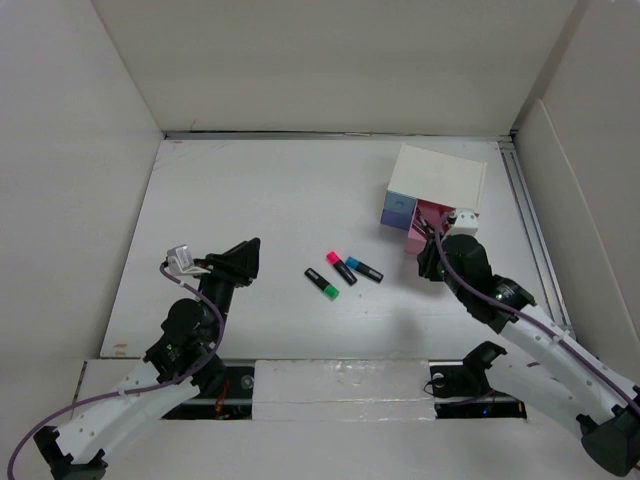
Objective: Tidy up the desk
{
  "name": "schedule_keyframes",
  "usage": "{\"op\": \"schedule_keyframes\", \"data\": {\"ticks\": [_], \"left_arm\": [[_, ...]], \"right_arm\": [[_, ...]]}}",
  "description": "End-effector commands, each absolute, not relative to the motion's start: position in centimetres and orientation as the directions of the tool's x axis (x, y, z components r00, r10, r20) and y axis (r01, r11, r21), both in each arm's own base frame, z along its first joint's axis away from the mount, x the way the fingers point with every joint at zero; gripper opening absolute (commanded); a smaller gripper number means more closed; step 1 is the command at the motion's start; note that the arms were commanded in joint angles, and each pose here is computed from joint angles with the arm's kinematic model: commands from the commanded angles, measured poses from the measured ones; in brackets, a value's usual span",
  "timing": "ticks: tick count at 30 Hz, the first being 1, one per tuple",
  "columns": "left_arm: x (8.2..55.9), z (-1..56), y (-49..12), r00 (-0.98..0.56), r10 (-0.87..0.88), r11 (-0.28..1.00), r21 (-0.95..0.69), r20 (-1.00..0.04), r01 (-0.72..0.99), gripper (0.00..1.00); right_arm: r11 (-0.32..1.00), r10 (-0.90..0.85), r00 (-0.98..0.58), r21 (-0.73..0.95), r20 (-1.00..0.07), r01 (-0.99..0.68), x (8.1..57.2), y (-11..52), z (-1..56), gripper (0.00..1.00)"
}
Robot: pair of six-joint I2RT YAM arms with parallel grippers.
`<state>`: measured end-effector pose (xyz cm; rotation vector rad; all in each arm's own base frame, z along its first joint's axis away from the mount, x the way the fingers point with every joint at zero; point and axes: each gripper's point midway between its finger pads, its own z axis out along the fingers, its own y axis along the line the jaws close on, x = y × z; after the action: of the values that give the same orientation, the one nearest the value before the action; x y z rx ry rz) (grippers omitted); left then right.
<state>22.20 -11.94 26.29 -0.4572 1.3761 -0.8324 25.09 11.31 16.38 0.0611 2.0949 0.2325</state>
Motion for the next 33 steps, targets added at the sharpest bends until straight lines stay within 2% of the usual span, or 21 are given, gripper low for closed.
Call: {"op": "schedule_keyframes", "data": {"ticks": [1, 8, 11, 17, 22, 28, 33], "left_arm": [[21.8, 28.5, -11.7, 0.012, -0.77, 0.613, -0.735, -0.638, 0.29, 0.39], [21.8, 28.5, -11.8, 0.008, -0.769, 0.613, -0.734, -0.639, 0.292, 0.39], [21.8, 28.6, -11.7, 0.013, -0.771, 0.612, -0.735, -0.636, 0.292, 0.4], [21.7, 28.6, -11.6, 0.013, -0.772, 0.611, -0.735, -0.636, 0.294, 0.4], [21.6, 28.8, -11.5, 0.016, -0.774, 0.608, -0.737, -0.633, 0.295, 0.39], [21.7, 28.7, -11.5, 0.017, -0.772, 0.612, -0.736, -0.635, 0.291, 0.39], [21.7, 28.7, -11.4, 0.02, -0.773, 0.611, -0.736, -0.634, 0.291, 0.39]], "right_arm": [[0.975, 0.216, -0.496, 0.217, -0.841, 0.056, 24.5, 9.8, 16.3, 0.43], [0.978, 0.206, -0.457, 0.171, -0.865, 0.118, 25.2, 8.5, 16.1, 0.48], [0.983, 0.181, -0.467, 0.146, -0.866, 0.112, 26.2, 9.1, 16.3, 0.45], [0.986, 0.164, -0.451, 0.127, -0.877, 0.112, 28.0, 9.4, 16.4, 0.44], [0.981, 0.174, -0.427, 0.117, -0.887, 0.156, 29.1, 8.4, 16.4, 0.41], [0.968, 0.197, -0.389, 0.116, -0.9, 0.222, 30.0, 6.4, 16.5, 0.29], [0.967, 0.203, -0.339, 0.134, -0.919, 0.218, 30.6, 6.3, 17.6, 0.24]]}}
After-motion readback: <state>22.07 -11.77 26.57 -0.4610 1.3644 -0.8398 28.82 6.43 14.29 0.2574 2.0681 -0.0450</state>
